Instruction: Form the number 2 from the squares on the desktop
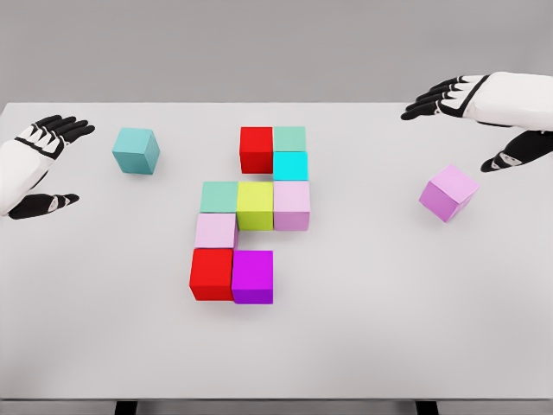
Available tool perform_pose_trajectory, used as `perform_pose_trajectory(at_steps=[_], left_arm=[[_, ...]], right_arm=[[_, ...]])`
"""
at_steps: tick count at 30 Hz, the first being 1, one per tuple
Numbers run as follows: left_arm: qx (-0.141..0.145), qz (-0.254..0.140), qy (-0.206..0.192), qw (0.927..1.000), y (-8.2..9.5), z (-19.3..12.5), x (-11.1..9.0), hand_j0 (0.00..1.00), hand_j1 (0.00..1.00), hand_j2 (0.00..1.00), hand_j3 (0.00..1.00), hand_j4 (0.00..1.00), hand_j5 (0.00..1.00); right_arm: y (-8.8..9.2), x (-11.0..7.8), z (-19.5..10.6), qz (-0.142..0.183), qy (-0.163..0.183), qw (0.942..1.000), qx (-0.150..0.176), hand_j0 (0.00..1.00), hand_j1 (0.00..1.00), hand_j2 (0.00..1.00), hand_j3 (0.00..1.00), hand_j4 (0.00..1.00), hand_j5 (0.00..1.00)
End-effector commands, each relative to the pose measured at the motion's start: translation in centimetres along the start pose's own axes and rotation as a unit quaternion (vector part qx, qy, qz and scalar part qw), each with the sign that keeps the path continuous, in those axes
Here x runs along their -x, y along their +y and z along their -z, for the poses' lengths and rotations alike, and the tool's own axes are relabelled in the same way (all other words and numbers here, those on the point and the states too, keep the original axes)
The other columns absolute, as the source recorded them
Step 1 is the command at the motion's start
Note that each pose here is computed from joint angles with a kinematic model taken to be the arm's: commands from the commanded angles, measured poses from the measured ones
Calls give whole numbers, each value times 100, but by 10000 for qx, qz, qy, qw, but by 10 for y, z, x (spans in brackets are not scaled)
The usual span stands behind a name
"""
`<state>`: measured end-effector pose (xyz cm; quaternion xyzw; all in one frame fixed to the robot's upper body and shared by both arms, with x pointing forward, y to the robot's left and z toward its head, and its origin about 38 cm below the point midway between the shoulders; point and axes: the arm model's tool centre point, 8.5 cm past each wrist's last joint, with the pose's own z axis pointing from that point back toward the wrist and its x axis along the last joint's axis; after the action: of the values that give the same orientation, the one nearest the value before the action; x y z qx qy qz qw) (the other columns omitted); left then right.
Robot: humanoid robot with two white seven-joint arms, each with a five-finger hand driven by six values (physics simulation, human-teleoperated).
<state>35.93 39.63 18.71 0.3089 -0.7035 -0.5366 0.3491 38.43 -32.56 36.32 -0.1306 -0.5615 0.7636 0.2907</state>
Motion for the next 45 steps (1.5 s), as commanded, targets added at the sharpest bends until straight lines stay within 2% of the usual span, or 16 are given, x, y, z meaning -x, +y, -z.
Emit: perform_pose_trajectory(at_steps=[1, 6, 12, 15, 17, 18, 20, 22, 26, 27, 29, 31, 34, 37, 41, 45], left_arm=[[-20, -23, 1, 10000, 1, 0, 0, 100, 100, 100, 100, 100, 100], [-18, -19, -2, 10000, 1, 0, 0, 100, 100, 100, 100, 100, 100], [-57, 82, 77, 9999, 12, -1, 7, 100, 100, 100, 100, 100, 100], [50, 199, 200, 9996, 24, -4, 14, 100, 100, 100, 100, 100, 100], [266, 199, 245, 9991, 25, -6, 17, 100, 100, 100, 100, 100, 100], [442, 167, 224, 9986, 24, -5, 17, 100, 100, 100, 100, 100, 100], [1170, -357, 94, 9924, 22, -5, 15, 100, 100, 100, 100, 100, 100], [2022, -746, -174, 9764, 23, -10, 10, 100, 100, 100, 100, 100, 100], [1520, -558, -767, 9838, 62, 21, -15, 100, 100, 100, 100, 100, 100], [1428, -595, -613, 9861, 70, 31, -15, 100, 100, 100, 100, 100, 100], [1260, -1086, 394, 9853, 79, 49, -1, 100, 100, 100, 100, 100, 100], [1203, -1521, 1666, 9668, 68, 59, 17, 100, 100, 100, 100, 100, 100], [1184, -1673, 2964, 9328, 37, 72, 23, 100, 100, 100, 100, 100, 100], [1683, -1438, 3042, 9265, 7, 87, 7, 100, 100, 100, 100, 100, 100], [1913, -866, 2726, 9389, 21, 114, -5, 100, 100, 100, 100, 100, 100], [2341, -385, 2501, 9387, 15, 123, -13, 100, 100, 100, 100, 100, 100]], right_arm=[[-1, -3, -2, -72, -119, 9999, 9, 100, 100, 100, 100, 100, 100], [-1, -10, -6, -341, -468, 9983, 13, 100, 100, 100, 100, 100, 100], [-1, -7, -29, -509, -258, 9982, -160, 100, 100, 100, 100, 100, 100], [13, -4, -25, -480, -215, 9980, -365, 100, 100, 100, 100, 100, 100], [19, 20, -16, -658, 885, 9917, -661, 100, 100, 100, 100, 100, 100], [21, 27, -11, -702, 1076, 9893, -685, 100, 100, 100, 100, 100, 100], [36, 67, 3, -192, 1351, 9891, -546, 100, 100, 100, 100, 100, 100], [50, 88, 6, 79, 1412, 9885, -542, 100, 100, 100, 100, 100, 100], [59, 103, 4, -105, 1658, 9831, -763, 100, 100, 100, 100, 100, 100], [60, 103, 6, -128, 1602, 9839, -778, 100, 100, 100, 100, 100, 100], [63, 99, 9, -229, 1377, 9869, -815, 100, 100, 100, 100, 100, 100], [63, 96, 15, -271, 1253, 9885, -802, 100, 100, 100, 100, 100, 100], [69, 89, 29, -336, 940, 9914, -851, 100, 100, 100, 100, 100, 100], [76, 85, 41, -369, 832, 9912, -960, 100, 100, 100, 100, 100, 100], [85, 83, 49, -368, 767, 9905, -1084, 100, 100, 100, 100, 100, 100], [110, 91, 54, -124, 808, 9874, -1355, 100, 100, 100, 100, 100, 100]])
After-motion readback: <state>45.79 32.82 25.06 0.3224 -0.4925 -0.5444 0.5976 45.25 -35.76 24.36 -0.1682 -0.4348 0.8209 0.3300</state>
